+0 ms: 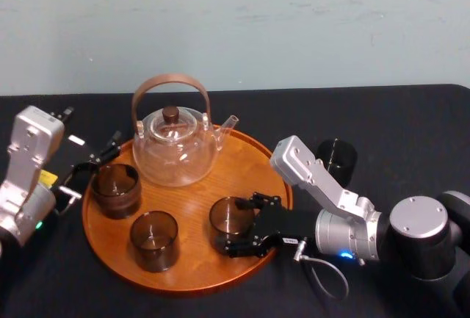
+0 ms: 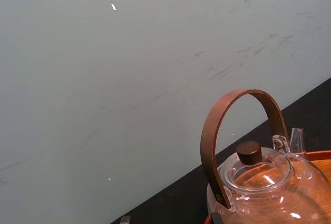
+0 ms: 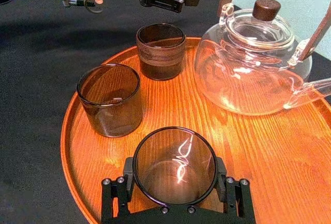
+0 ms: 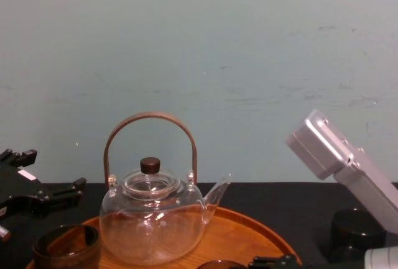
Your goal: Pick up the glass from the table and place it on the tray.
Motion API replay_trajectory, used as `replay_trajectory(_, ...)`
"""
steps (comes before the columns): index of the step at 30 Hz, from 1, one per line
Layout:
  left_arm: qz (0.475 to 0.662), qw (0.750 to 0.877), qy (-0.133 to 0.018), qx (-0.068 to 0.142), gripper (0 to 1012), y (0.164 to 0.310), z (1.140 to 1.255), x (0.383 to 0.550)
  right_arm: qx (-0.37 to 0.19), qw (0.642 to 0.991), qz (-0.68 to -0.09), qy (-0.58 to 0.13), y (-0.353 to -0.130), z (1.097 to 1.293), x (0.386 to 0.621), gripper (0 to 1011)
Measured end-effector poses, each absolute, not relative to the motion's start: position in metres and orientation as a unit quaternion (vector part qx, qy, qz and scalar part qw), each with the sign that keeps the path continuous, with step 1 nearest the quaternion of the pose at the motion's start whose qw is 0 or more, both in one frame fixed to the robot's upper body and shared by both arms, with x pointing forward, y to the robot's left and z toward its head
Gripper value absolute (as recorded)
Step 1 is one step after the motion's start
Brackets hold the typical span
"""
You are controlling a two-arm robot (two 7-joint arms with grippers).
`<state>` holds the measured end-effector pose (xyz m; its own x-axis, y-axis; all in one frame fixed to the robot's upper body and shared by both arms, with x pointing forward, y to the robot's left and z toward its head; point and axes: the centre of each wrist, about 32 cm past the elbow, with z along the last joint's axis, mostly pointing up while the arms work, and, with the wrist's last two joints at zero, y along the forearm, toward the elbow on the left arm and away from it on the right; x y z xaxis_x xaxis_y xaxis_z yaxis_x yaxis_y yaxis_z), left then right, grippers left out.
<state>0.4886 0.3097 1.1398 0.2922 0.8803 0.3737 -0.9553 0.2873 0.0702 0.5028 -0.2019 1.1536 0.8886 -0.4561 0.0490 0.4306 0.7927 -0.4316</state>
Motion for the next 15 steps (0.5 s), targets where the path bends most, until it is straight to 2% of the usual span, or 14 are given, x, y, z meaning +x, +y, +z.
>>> replay_trajectory(3, 0.580, 0.791, -0.132, 0.141, 1001, 0.3096, 1.1398, 0.4886, -0.222, 0.946, -0.234, 0.029, -0.2021, 1.1536, 0.5028, 918)
replay_trajectory(7, 0.580, 0.791, -0.132, 0.141, 1001, 0.3097, 1.1398, 0.4886, -0.222, 0.946, -0.234, 0.030, -0.2021, 1.1536, 0.5029, 1002)
replay_trajectory(15, 0.580, 0.791, -0.132, 0.142, 1001, 0.3097, 1.1398, 0.4886, -0.221, 0.946, -0.234, 0.030, -0.2021, 1.1539, 0.5030, 1002)
